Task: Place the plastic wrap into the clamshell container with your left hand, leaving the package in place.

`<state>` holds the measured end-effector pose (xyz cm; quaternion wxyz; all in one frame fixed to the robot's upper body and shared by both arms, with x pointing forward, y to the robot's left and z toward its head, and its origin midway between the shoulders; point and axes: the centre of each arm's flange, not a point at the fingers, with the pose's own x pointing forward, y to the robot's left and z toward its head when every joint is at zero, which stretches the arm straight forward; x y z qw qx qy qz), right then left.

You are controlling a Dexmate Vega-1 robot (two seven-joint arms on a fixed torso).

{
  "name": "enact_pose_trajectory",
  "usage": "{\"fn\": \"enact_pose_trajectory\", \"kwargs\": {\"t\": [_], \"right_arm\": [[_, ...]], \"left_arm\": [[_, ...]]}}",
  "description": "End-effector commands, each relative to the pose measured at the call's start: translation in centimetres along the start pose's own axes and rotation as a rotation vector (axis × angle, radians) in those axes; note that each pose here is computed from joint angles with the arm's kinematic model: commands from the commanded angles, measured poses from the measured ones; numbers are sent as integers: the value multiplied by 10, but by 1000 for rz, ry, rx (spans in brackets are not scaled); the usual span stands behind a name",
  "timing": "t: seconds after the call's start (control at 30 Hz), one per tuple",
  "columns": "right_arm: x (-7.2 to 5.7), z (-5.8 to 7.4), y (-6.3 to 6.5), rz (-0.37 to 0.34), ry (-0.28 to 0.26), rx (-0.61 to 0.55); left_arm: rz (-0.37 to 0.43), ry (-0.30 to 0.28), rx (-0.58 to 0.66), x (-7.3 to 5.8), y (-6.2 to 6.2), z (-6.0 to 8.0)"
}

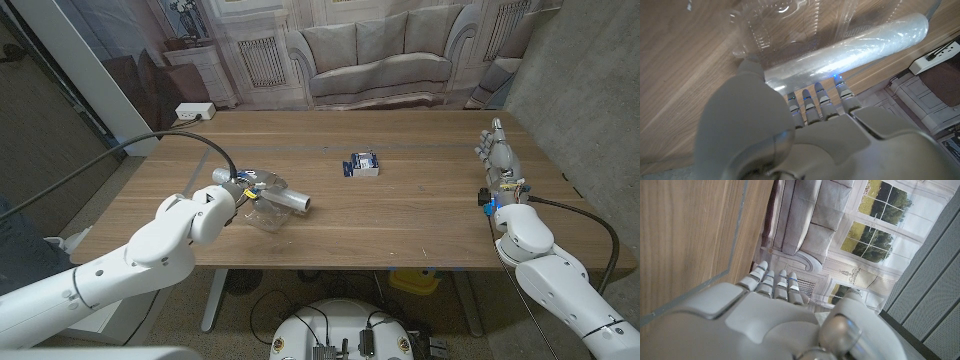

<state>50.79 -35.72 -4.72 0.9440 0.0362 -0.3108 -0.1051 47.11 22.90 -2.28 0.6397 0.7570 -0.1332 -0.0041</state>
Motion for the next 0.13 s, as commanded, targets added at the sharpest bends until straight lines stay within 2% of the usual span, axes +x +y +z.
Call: {"fn": "enact_pose_trajectory", "kwargs": {"t": [0.03, 0.13], "right_arm": [[-1, 4, 3, 11, -13, -3], [2, 5, 4, 16, -18, -3]], "left_arm": [[10, 9, -13, -12, -5, 0], [14, 17, -17, -14, -6, -1]]}}
